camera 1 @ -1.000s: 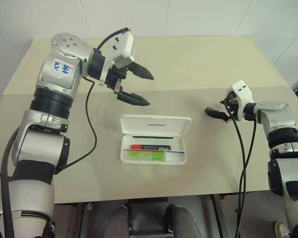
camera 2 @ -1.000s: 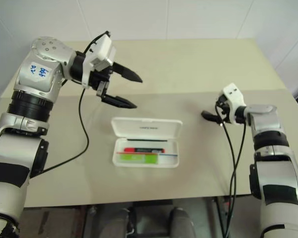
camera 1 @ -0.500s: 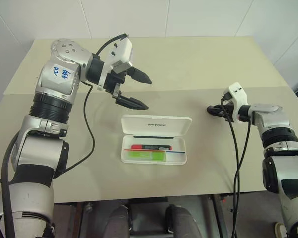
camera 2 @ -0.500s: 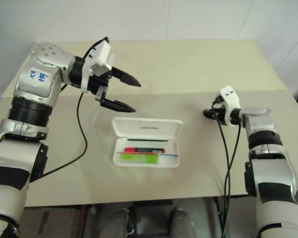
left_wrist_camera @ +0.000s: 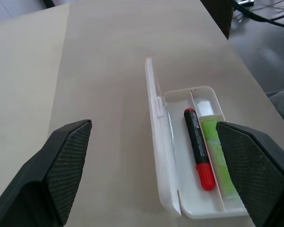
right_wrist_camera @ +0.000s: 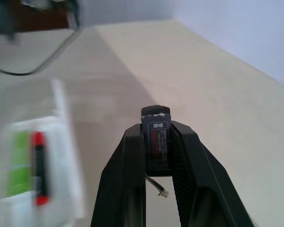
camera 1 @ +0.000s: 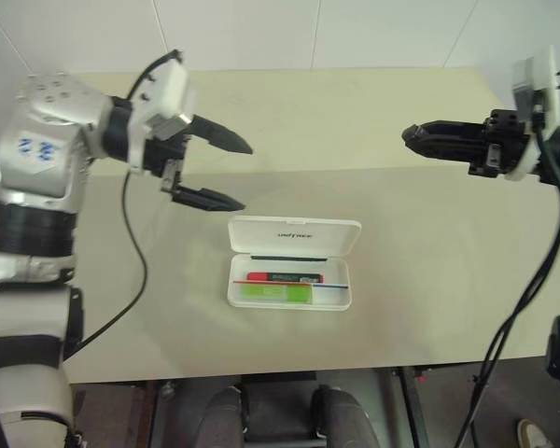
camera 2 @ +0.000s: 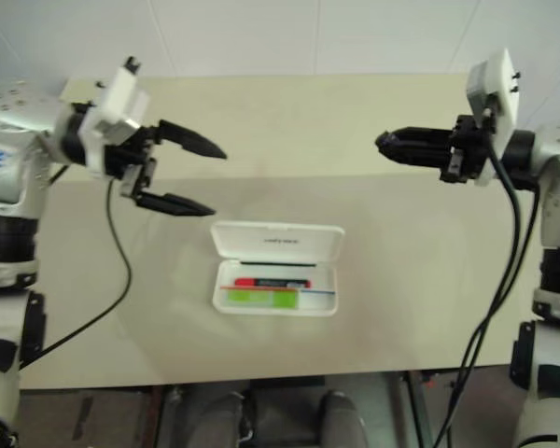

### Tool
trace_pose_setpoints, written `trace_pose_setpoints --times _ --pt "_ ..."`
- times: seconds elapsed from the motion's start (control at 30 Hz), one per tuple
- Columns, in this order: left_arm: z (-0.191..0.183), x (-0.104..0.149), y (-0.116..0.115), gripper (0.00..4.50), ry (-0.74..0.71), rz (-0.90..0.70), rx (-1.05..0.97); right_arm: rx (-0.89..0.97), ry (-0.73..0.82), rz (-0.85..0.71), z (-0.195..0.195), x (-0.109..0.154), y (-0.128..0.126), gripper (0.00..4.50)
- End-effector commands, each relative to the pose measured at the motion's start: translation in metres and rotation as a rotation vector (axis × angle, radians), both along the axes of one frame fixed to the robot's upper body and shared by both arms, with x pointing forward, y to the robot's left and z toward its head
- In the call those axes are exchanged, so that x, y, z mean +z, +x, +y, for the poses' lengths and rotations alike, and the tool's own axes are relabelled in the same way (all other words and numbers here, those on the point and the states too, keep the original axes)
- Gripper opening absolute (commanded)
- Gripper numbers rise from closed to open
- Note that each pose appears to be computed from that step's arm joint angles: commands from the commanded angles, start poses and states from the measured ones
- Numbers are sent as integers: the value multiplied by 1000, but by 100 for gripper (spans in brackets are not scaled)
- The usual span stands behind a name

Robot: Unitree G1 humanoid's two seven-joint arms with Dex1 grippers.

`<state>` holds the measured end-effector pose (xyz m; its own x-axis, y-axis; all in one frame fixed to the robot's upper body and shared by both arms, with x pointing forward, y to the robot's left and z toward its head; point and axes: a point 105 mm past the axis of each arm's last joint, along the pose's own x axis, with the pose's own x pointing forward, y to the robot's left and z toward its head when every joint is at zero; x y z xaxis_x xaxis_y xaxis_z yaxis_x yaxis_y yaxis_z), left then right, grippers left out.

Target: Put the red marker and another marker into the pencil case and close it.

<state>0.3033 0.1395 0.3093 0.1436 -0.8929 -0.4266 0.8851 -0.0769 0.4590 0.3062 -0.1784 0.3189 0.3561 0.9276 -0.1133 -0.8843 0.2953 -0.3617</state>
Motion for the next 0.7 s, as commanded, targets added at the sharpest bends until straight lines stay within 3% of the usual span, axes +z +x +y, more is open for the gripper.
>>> trace_pose_setpoints --times 0.03,0.1,0.17,0.27,0.43,0.7 --pt "10 20 -31 450 -4 -69 -37 185 -60 3 25 -6 -42 38" --pt "11 18 -54 450 -12 -30 -59 249 -72 72 35 -24 -55 38" --pt "9 -1 -74 450 27 51 -68 282 -105 128 42 -43 -61 38" --pt "6 -26 -88 450 51 137 -36 289 -178 158 48 -65 -63 38" --pt "0 -68 -82 450 98 160 96 268 -293 185 58 -105 -55 38" --pt "3 -92 -82 450 132 219 161 260 -330 240 63 -141 -46 38"
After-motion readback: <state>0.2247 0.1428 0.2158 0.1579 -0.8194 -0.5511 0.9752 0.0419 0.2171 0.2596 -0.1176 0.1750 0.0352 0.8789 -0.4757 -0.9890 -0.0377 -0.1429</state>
